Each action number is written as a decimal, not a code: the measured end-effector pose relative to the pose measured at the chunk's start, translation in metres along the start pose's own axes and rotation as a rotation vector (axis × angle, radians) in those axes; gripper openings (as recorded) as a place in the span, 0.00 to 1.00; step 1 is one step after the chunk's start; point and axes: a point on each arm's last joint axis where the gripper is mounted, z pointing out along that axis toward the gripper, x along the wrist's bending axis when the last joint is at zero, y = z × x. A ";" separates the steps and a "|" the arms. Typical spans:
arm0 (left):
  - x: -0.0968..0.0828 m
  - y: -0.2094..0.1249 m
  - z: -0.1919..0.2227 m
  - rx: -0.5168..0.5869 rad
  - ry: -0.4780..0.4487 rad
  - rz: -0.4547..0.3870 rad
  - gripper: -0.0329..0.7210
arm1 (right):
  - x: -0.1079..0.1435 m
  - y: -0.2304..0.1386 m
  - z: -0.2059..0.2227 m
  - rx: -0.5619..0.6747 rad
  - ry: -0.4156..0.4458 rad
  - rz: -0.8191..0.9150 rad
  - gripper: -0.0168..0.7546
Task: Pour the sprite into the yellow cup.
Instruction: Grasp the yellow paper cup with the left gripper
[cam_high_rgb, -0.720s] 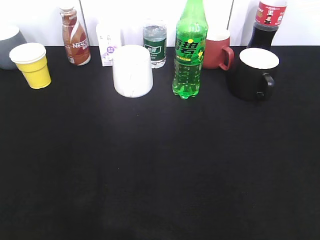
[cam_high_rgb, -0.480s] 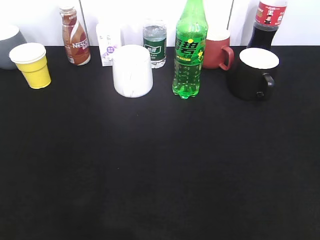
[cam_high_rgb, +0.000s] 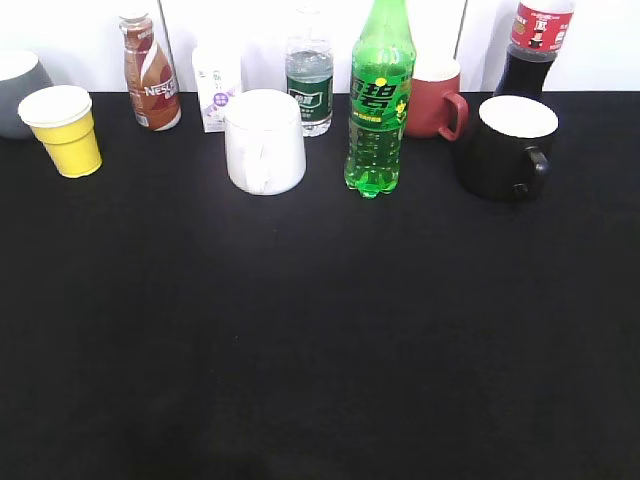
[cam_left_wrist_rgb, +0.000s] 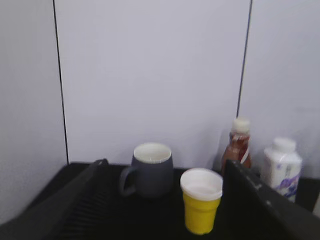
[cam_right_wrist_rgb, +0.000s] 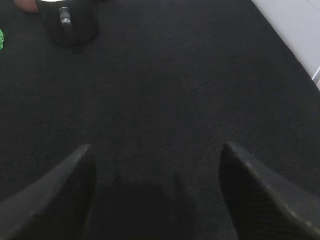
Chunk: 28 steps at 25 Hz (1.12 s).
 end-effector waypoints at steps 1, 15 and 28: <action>0.002 -0.019 0.015 0.030 0.008 0.002 0.75 | 0.000 0.000 0.000 0.000 0.000 0.000 0.78; -0.021 -0.160 0.158 0.244 -0.219 0.101 0.93 | 0.000 0.000 0.000 0.000 0.000 0.000 0.78; -0.026 -0.197 0.258 0.291 -0.220 0.134 0.93 | 0.000 0.000 0.000 0.000 0.000 0.000 0.78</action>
